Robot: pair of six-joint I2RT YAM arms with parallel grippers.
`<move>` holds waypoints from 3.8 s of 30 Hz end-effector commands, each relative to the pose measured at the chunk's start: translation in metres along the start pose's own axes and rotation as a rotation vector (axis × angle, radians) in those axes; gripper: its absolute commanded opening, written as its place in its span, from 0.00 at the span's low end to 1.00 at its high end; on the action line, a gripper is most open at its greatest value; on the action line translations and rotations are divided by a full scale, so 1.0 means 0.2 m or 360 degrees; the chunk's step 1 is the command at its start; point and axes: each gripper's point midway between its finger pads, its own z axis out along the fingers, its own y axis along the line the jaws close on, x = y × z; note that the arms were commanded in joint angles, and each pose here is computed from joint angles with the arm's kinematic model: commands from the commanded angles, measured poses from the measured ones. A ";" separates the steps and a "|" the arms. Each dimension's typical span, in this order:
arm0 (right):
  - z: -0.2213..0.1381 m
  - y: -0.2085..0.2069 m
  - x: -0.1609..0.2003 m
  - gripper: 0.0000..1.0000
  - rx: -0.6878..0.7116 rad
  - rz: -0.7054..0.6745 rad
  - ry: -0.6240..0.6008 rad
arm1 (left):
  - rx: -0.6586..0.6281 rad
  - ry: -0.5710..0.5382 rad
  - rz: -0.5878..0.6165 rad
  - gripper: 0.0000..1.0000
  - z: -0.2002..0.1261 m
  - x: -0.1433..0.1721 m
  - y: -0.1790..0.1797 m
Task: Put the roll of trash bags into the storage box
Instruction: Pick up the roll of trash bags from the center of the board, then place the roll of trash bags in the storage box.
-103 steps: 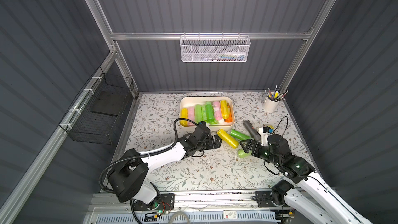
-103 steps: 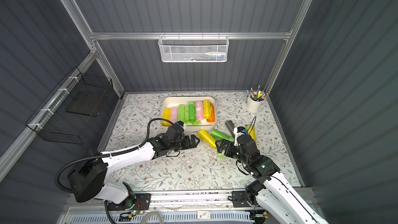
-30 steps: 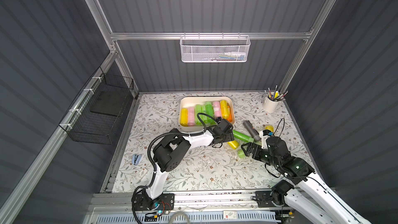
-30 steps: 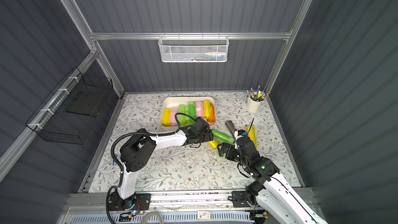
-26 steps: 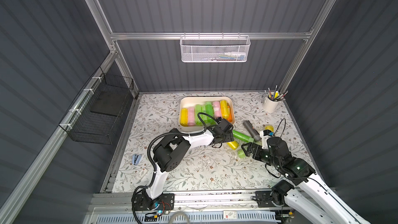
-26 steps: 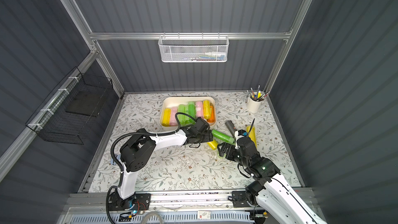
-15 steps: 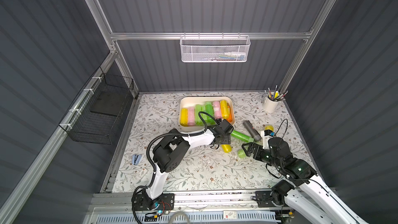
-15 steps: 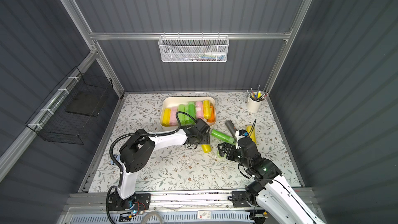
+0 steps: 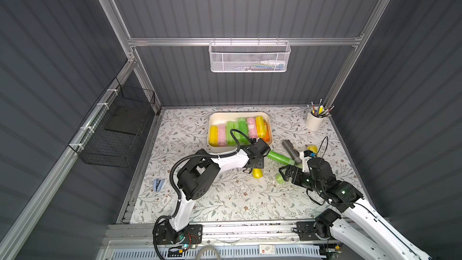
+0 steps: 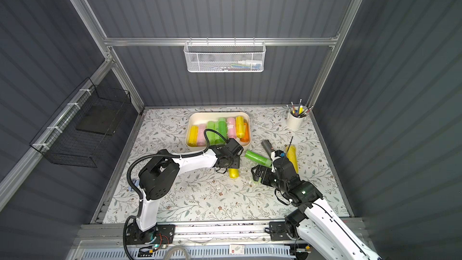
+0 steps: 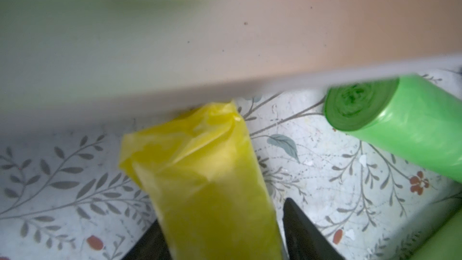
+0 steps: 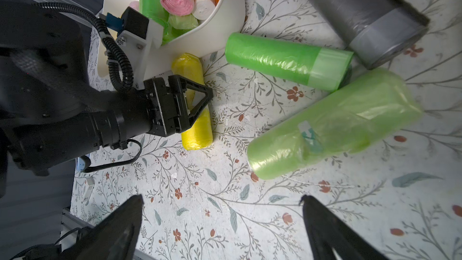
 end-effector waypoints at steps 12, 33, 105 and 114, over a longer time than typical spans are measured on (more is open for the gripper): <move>-0.01 0.09 0.00 0.99 -0.0148 0.0075 0.0034 | 0.0036 0.0116 -0.0015 0.46 -0.03 0.11 0.06; 0.00 0.20 -0.04 0.99 -0.0290 0.0235 0.0045 | 0.0226 -0.0077 0.0038 0.44 -0.46 0.05 0.07; 0.10 0.67 -0.39 0.99 -0.0684 0.0112 0.0188 | 0.0226 -0.0415 -0.0344 0.39 -0.50 -0.95 0.64; 0.15 0.65 -0.45 0.99 -0.0672 0.0137 0.0216 | 0.0125 -0.0326 -0.0228 0.38 -0.26 -1.08 0.65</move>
